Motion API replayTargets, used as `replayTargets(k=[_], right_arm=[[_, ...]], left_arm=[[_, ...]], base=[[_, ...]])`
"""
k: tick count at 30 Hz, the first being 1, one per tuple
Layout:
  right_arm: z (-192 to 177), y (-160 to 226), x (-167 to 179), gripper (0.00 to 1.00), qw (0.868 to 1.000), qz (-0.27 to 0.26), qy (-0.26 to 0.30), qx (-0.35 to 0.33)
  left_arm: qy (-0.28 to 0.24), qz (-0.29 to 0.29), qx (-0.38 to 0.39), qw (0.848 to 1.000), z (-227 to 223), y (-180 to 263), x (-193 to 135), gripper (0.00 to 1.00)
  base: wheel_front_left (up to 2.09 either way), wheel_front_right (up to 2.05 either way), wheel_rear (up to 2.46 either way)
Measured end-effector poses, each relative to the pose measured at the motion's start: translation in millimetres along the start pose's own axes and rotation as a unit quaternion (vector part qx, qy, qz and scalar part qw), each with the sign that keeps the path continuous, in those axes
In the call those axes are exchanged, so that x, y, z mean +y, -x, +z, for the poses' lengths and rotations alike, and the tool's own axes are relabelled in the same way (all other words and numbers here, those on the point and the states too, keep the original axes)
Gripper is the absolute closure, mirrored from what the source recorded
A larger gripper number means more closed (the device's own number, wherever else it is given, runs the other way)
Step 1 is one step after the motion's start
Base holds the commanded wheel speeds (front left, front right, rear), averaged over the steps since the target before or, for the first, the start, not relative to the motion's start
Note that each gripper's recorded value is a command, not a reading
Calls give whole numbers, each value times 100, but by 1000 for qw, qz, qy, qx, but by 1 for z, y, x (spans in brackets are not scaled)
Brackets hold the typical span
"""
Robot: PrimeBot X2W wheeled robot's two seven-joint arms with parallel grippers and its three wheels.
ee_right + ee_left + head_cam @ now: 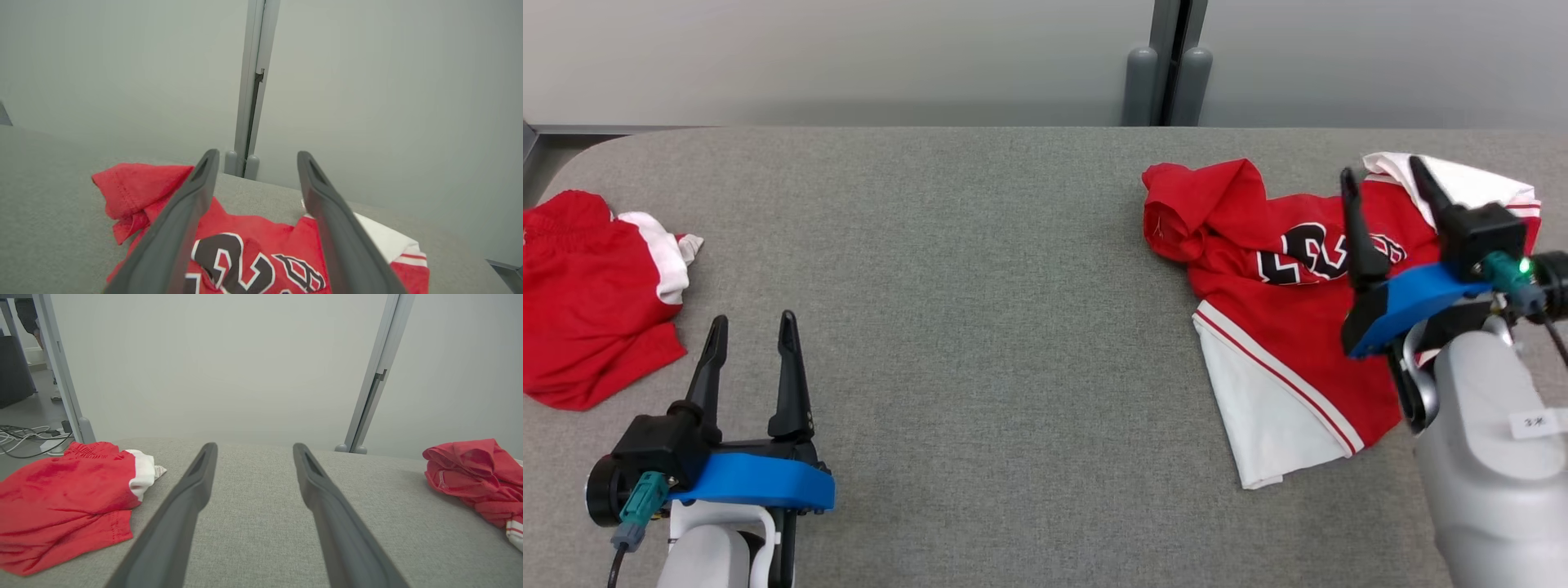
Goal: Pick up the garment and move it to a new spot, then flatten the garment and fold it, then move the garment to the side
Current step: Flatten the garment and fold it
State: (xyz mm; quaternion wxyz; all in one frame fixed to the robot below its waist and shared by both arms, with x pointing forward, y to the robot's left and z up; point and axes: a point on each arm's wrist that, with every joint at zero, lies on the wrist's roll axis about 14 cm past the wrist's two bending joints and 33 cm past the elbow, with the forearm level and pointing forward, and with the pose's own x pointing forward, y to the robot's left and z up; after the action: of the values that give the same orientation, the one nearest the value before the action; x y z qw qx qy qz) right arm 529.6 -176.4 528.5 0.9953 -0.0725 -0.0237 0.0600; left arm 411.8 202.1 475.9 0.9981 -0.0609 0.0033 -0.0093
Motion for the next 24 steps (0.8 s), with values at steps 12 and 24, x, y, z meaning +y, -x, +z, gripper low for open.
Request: replayTargets(k=[12,24], right_arm=[[-62,61,62,0,991,86,-23,105],[-113,105,94,0,968,127,-39,213]], left_arm=[[3,-5,-2,1000,1,2,-5,0],[6,-5,3,1000,-2,3,-5,0]], base=[[0,0,0],[0,0,0]])
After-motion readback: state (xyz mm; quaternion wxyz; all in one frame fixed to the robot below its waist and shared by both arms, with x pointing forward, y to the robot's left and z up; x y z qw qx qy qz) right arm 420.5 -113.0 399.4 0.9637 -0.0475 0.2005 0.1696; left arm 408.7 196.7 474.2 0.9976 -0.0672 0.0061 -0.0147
